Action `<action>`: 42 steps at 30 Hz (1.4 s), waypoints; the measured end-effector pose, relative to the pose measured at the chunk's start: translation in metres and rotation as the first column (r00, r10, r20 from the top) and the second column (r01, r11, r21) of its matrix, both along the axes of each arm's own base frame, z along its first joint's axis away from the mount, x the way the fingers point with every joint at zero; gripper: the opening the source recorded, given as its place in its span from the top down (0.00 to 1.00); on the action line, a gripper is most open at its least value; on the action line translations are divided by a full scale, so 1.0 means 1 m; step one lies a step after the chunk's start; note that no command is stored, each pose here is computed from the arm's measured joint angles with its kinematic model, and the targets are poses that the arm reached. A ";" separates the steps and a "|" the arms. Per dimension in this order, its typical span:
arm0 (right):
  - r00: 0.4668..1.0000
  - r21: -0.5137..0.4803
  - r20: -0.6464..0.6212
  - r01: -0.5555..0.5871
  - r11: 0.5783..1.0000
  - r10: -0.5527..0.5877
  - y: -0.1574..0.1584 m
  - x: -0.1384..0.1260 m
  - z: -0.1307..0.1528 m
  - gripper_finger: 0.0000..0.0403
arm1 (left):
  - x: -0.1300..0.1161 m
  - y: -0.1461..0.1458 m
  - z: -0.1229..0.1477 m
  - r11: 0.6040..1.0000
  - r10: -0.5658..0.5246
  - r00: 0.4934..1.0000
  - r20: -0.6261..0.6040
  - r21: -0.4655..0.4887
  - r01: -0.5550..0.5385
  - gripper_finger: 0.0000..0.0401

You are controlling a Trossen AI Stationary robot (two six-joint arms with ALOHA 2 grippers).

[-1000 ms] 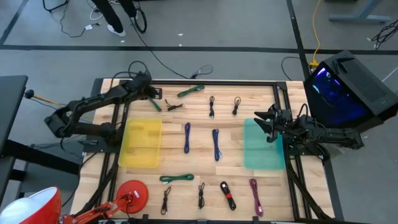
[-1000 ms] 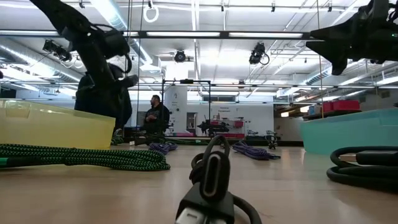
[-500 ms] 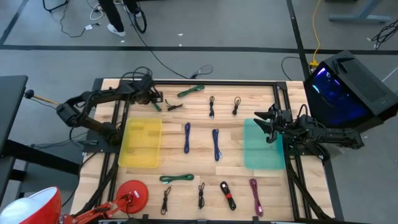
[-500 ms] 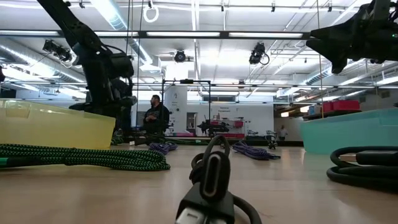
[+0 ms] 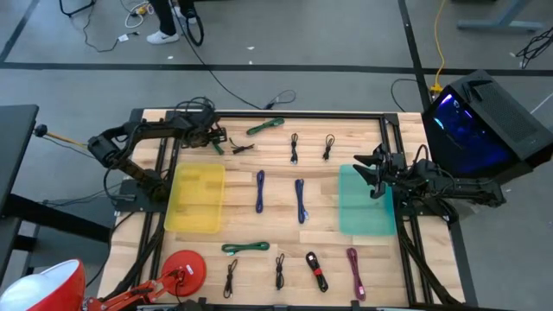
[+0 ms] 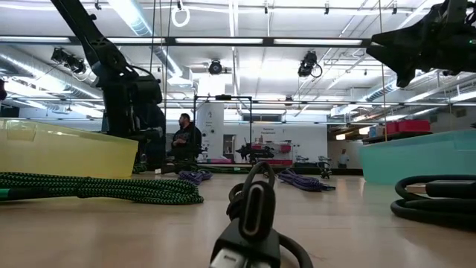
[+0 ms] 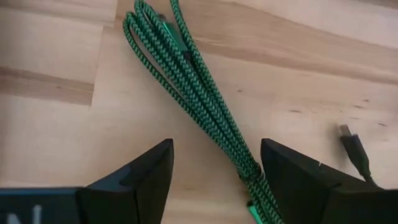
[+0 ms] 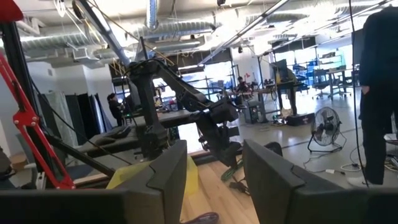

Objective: Pick & Place USB Port
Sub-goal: Put the top left green and black charger cable into the light green bin

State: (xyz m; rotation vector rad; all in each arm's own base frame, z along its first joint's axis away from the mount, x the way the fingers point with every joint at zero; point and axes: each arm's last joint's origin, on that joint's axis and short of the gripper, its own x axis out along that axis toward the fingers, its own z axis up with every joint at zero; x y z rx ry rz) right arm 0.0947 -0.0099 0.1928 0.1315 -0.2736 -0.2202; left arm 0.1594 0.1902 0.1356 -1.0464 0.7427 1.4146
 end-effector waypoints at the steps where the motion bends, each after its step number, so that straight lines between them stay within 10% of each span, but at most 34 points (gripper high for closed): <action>1: 1.000 0.000 0.003 0.000 1.000 0.000 0.000 0.000 0.000 0.60 | 0.000 0.000 0.000 1.000 -0.001 1.000 0.002 0.001 0.001 0.43; 11: 0.999 -0.007 0.022 -0.025 1.000 0.025 0.001 0.000 0.002 0.60 | 0.000 0.000 0.000 0.999 -0.038 0.999 -0.020 0.010 0.039 0.95; 22: 0.999 -0.007 0.021 -0.024 1.000 0.024 0.001 0.000 0.002 0.60 | -0.001 -0.001 0.013 0.995 -0.092 0.996 -0.018 0.039 0.093 0.98; 30: 1.000 0.001 0.012 0.003 1.000 -0.003 0.000 0.000 0.001 0.60 | 0.000 -0.003 0.075 0.968 -0.231 0.971 -0.058 0.086 0.235 0.98; 36: 0.998 0.016 -0.029 0.064 0.998 -0.063 -0.002 0.000 -0.003 0.60 | 0.001 -0.037 0.146 0.877 -0.431 0.899 -0.083 0.195 0.439 0.98; 42: 0.998 0.065 -0.017 0.056 0.996 -0.055 -0.002 0.000 -0.003 0.60 | 0.005 -0.103 0.196 0.652 -0.677 0.735 0.021 0.481 0.586 0.98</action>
